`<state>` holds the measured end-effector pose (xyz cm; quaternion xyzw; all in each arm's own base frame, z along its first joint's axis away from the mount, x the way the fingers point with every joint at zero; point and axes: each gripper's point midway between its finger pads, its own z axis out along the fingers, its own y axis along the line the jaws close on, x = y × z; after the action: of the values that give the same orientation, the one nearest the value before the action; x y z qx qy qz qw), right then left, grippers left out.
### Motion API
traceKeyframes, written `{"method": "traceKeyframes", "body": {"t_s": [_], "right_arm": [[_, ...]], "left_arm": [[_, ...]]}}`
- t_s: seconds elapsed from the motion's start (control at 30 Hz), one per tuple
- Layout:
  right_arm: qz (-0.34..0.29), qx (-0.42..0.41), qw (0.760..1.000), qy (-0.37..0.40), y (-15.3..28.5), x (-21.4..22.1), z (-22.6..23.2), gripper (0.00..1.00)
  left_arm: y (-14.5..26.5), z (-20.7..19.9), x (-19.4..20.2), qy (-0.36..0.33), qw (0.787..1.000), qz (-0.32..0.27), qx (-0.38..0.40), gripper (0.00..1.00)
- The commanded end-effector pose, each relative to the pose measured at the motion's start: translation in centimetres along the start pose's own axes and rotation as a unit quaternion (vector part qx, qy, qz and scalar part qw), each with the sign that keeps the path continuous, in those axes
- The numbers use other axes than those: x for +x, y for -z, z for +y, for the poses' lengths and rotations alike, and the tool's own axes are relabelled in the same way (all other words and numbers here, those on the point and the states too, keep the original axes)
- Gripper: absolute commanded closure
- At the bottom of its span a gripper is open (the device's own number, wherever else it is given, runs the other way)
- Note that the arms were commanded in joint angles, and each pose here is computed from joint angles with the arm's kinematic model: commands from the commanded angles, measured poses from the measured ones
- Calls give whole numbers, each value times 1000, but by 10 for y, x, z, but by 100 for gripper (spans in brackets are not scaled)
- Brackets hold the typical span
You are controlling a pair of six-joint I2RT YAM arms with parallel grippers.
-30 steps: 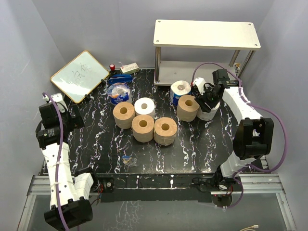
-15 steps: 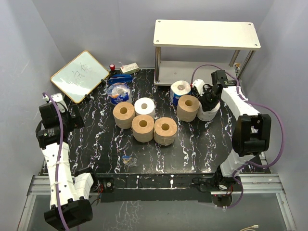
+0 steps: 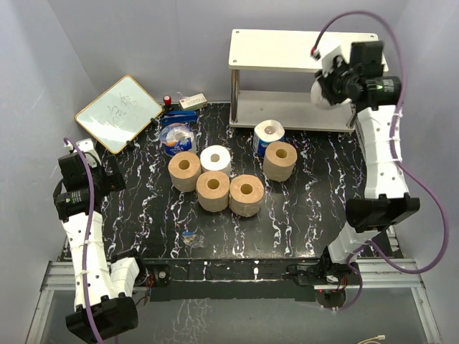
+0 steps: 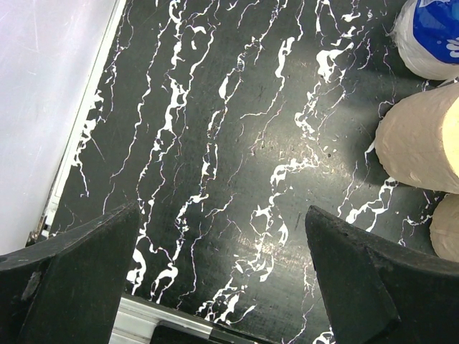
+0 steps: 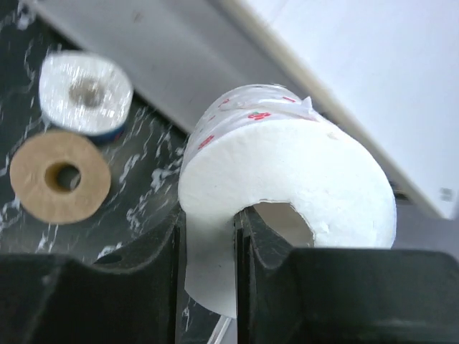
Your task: Place and organize the paper towels onto the shelf
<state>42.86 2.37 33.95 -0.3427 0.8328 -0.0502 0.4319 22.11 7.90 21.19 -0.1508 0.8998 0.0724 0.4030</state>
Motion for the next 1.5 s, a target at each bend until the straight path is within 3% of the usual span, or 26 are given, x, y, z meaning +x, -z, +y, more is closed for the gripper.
{"method": "traceKeyframes", "body": {"t_s": [0.0, 0.23, 0.4, 0.53, 0.8, 1.47], "right_arm": [[-60, 88, 992, -62, 53, -49, -40, 100], [-89, 147, 982, -73, 76, -67, -61, 100], [-157, 227, 953, -125, 113, -75, -111, 100], [-200, 195, 944, -174, 96, -81, -136, 100], [-298, 200, 925, -124, 118, -125, -148, 100], [-268, 190, 926, -188, 56, -97, -175, 100]], "left_arm": [[5, -2, -5, -4, 1000, -9, 8, 2], [14, -2, -8, -4, 999, -29, 12, 2], [13, -2, -8, -4, 1000, -27, 11, 2], [14, -3, -8, -4, 999, -28, 14, 2], [15, -2, -9, -4, 999, -32, 13, 2], [9, -2, -7, -4, 1000, -19, 13, 2]]}}
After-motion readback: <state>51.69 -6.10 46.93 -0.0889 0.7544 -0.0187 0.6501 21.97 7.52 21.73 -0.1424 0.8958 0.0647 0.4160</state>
